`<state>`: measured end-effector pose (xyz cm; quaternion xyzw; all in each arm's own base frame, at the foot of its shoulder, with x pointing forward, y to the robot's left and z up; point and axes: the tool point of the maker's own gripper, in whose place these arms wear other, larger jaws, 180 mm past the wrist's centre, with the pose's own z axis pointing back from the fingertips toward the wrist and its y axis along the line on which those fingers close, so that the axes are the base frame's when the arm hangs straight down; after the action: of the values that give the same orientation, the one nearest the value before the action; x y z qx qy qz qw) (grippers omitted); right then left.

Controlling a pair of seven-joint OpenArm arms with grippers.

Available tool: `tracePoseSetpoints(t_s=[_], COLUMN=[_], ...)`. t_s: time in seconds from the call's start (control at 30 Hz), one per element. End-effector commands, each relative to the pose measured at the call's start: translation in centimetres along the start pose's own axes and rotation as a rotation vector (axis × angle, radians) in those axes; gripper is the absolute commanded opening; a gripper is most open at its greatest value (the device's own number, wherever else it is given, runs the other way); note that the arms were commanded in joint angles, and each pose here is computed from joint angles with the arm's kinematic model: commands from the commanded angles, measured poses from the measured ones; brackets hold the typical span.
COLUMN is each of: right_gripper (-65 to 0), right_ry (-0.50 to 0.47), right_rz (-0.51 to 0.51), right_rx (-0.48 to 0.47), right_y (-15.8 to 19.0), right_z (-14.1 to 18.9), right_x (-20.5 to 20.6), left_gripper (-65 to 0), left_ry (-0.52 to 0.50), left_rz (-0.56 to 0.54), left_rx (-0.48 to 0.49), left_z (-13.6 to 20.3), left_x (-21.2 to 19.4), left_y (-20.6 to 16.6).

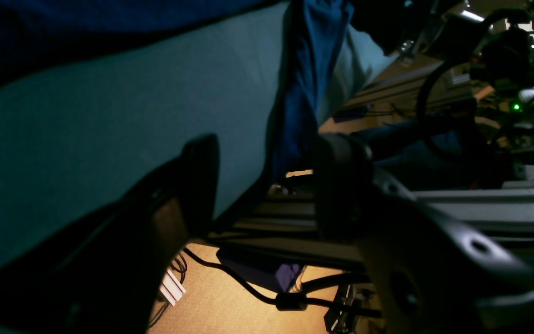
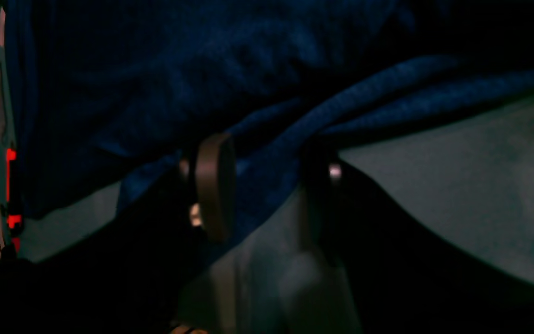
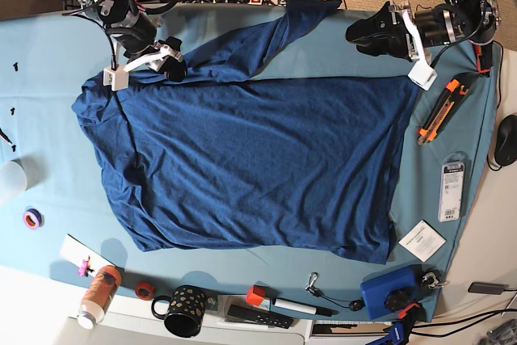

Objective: Layout the t-shirt on the table in an organized manner, then fold the t-shirt properly
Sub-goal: 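Lower the right gripper and grasp the shirt edge near the collar, then move the left gripper to the folded-over sleeve and grasp its edge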

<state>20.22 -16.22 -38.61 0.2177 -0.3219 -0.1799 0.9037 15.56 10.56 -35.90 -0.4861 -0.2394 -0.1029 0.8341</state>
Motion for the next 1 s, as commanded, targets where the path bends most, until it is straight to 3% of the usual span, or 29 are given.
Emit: tracePoseSetpoints(t_s=[0.0,0.07,0.1,0.6,0.83,0.97], right_gripper=[-50.1,-63.0,-65.0,-65.0,-65.0,-65.0], right_ry=[-0.018,-0.009,-0.006,-0.003,0.007,0.008], right_rz=[0.019,0.039,0.044,0.046,0.047,0.047], right_rx=[0.019,0.030,0.032,0.033,0.032,0.032], right_y=[0.5,0.7,0.7,0.7,0.7,0.7], right_z=[0.2,0.2,0.2,0.2,0.2,0.2], right_x=[0.5,0.3,0.2,0.2,0.0,0.0], left_gripper=[-34.4,-34.4,-34.4,-34.0,-34.1,-34.1], left_ry=[-0.030,-0.030,-0.030,0.018,0.110,0.227], left_rz=[-0.024,-0.024,-0.024,0.003,-0.005,-0.061], left_rx=[-0.013,-0.013,-0.013,-0.048,-0.161,-0.133], left_z=[0.4,0.4,0.4,-0.5,-3.4,-4.8], left_x=[1.0,1.0,1.0,-0.9,-2.7,-4.2], left_y=[-0.4,-0.4,-0.4,-1.3,-3.8,-3.5])
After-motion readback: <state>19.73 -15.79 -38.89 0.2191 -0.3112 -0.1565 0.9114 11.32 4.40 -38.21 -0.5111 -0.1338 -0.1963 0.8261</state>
